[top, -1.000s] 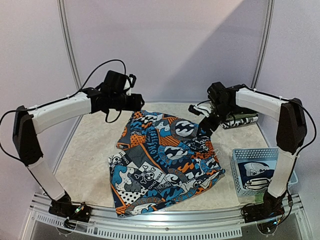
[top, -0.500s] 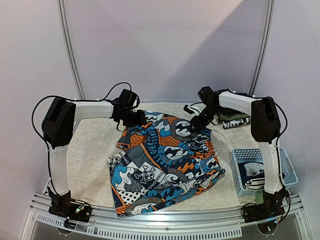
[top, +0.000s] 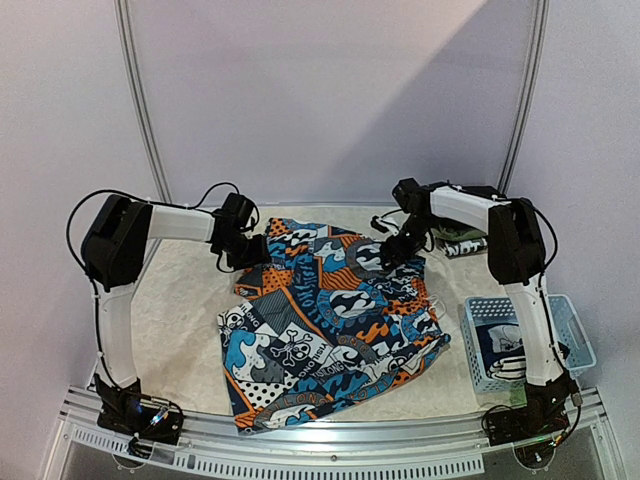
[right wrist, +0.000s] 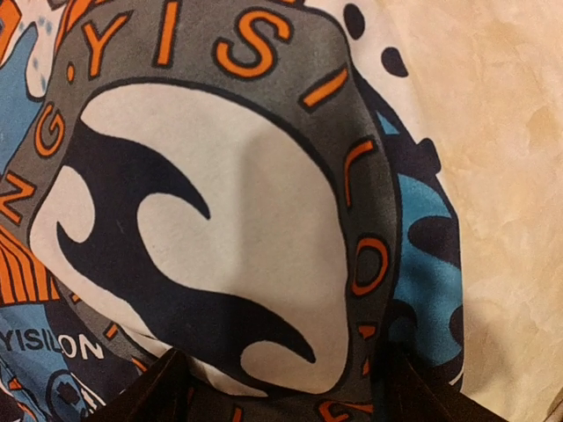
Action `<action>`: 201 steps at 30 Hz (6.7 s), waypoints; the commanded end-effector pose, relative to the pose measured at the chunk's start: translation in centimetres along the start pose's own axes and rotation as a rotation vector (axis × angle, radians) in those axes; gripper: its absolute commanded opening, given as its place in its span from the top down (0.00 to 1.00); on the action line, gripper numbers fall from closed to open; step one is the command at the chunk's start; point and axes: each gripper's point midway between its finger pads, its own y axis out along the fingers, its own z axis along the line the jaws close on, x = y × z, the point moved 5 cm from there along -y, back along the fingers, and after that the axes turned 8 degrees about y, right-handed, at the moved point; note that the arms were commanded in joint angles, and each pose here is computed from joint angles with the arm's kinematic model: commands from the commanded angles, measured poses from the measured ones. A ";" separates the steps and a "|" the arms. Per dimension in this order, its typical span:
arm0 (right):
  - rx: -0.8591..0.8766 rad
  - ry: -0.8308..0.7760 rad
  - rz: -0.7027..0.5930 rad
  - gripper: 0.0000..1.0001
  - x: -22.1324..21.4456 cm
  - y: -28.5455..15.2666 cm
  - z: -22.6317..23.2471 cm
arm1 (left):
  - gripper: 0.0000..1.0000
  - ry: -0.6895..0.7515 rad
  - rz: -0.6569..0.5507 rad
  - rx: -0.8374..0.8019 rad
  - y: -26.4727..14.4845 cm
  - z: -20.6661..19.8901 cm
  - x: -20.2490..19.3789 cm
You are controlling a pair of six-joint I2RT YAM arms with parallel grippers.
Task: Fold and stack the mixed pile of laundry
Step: Smooth out the flattened shorts at the center of the board, then pick up the flattened shorts from the center of the board, then fold the flattened shorts at the center of the board.
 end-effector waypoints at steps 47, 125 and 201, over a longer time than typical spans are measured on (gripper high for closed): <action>0.112 -1.172 0.109 0.40 -25.1 -8.0 9.8 | 0.38 1.261 0.443 -0.151 -21.7 -10.2 -36.4; 0.420 -0.087 -0.044 1.00 -10.8 -14.6 5.2 | 1.00 0.955 -0.361 0.408 -14.4 -15.6 11.2; 0.394 0.181 -0.094 1.00 -9.4 -10.2 -0.6 | 1.00 0.951 -0.021 0.503 -8.0 -8.7 10.0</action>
